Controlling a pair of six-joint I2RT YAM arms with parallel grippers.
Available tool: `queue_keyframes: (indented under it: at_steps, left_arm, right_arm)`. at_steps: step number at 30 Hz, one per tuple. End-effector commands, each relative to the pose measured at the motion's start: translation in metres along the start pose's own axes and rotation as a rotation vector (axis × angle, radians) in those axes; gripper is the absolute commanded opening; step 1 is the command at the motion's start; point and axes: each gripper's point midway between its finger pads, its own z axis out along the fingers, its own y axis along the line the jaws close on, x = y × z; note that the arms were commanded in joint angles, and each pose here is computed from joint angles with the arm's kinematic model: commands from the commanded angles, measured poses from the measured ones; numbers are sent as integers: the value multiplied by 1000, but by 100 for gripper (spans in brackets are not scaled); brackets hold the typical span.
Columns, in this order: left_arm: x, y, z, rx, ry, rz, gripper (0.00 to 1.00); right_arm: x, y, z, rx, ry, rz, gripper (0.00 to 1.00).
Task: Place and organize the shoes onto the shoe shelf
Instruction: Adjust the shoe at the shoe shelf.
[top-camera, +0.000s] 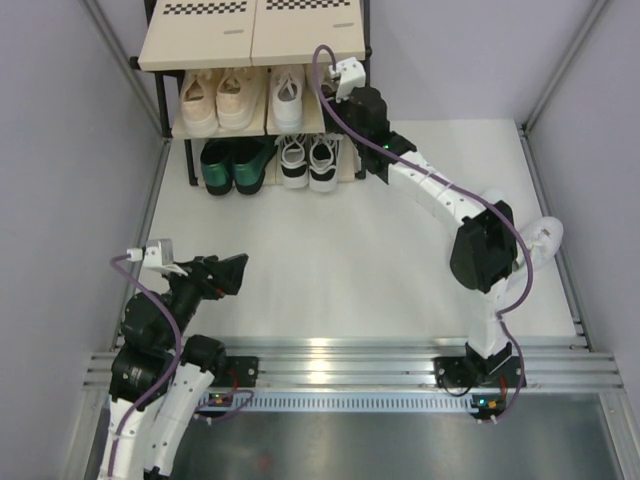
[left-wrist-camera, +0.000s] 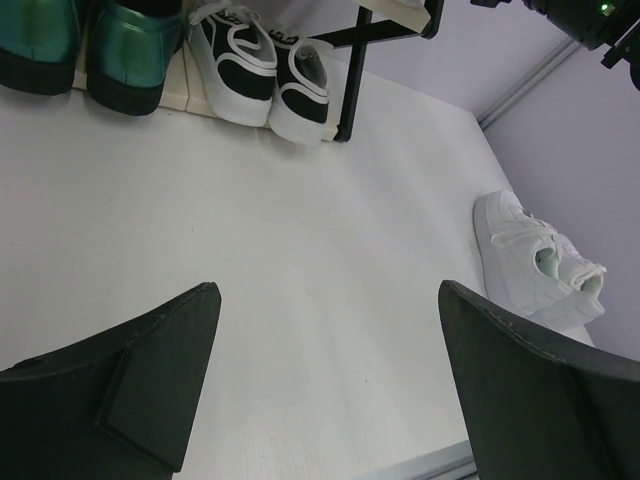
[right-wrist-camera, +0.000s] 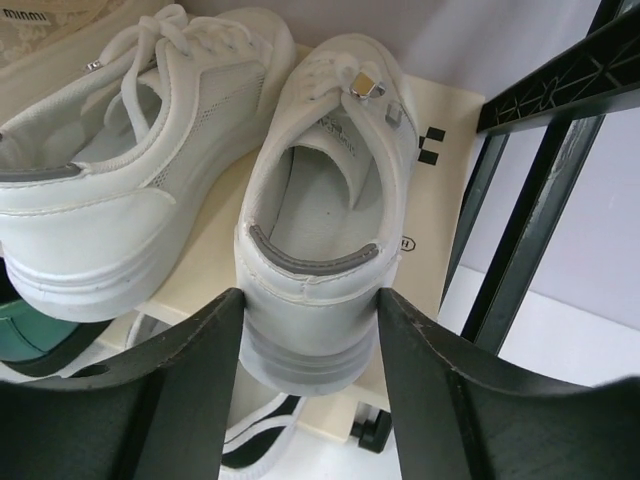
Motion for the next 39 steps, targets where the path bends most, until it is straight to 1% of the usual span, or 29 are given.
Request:
queue_keyframes:
  at_steps: [1,3,5,6,8,9,13,22,24,39]
  left_arm:
    - [-10,-4,-4,6,-36,0,96]
    - [-10,-3,-4,5,-37,-2,96]
    - [-11,-4,-4,7,-37,0,95]
    - [-10,-3,-4,6,-36,0,96]
    - [-10,-4,-4,7,-38,0,96]
    - [-10,-4,-4,7,-37,0,95]
    - [-11,-4,-5,9,-41,-3,96]
    - [-13,-7,-7,20,-47,-9,96]
    - [-14,-8,-9,25,-55,-10,96]
    - [-15,-10,-14,35,-59,-21,96]
  right_arm:
    - [-27,-4,1,1,-82,27,54]
    - [-28,1,0,-27,-84,31,47]
    - [-31,4,-2,-50,-85,44,44]
    - [-31,6,-4,-61,-84,48,39]
    - [-32,12,-6,-88,-78,64,35]
    - [-31,13,-7,-95,-74,67,31]
    - [-34,23,-13,-124,-63,110,25]
    - [-43,52,-21,-188,-63,148,20]
    - [-38,58,-24,-199,-38,150,19]
    - [-48,90,-38,-254,-38,159,20]
